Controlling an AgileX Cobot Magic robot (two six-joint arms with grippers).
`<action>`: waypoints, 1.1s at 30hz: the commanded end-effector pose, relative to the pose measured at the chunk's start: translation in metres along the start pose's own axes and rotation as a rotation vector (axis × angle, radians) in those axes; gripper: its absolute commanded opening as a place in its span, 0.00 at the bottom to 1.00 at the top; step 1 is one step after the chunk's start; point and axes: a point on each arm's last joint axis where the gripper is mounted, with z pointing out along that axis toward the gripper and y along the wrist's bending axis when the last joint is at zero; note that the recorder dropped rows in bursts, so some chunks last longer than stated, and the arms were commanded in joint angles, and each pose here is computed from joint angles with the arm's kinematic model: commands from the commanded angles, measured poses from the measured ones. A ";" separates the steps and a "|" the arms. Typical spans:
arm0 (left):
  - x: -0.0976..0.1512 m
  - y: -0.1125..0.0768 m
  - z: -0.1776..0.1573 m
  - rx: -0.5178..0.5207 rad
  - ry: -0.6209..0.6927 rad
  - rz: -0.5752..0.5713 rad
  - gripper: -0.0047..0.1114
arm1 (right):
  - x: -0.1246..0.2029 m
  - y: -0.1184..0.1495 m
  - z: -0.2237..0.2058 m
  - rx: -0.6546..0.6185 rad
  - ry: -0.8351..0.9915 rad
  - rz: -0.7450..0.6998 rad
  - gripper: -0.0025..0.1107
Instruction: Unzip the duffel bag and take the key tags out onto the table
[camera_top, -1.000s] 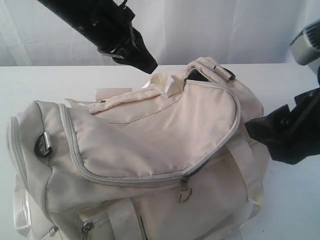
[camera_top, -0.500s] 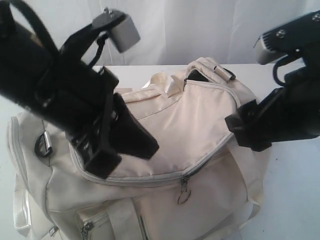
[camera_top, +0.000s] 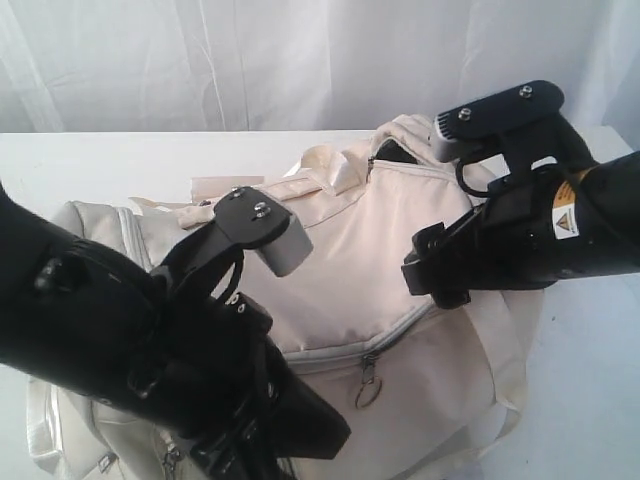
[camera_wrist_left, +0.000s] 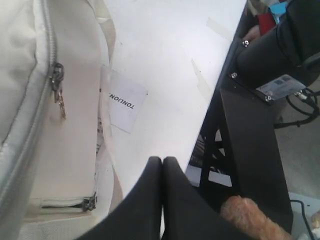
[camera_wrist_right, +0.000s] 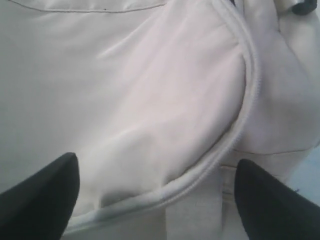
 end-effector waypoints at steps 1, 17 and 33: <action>0.002 0.000 0.002 -0.007 -0.046 -0.051 0.07 | -0.002 0.001 0.007 -0.001 0.006 0.120 0.71; 0.004 0.035 0.056 -0.096 0.007 -0.176 0.48 | 0.000 0.006 0.012 -0.044 0.047 0.287 0.29; 0.004 0.055 0.083 -0.156 -0.004 -0.186 0.48 | -0.001 0.006 0.012 -0.047 0.034 0.281 0.28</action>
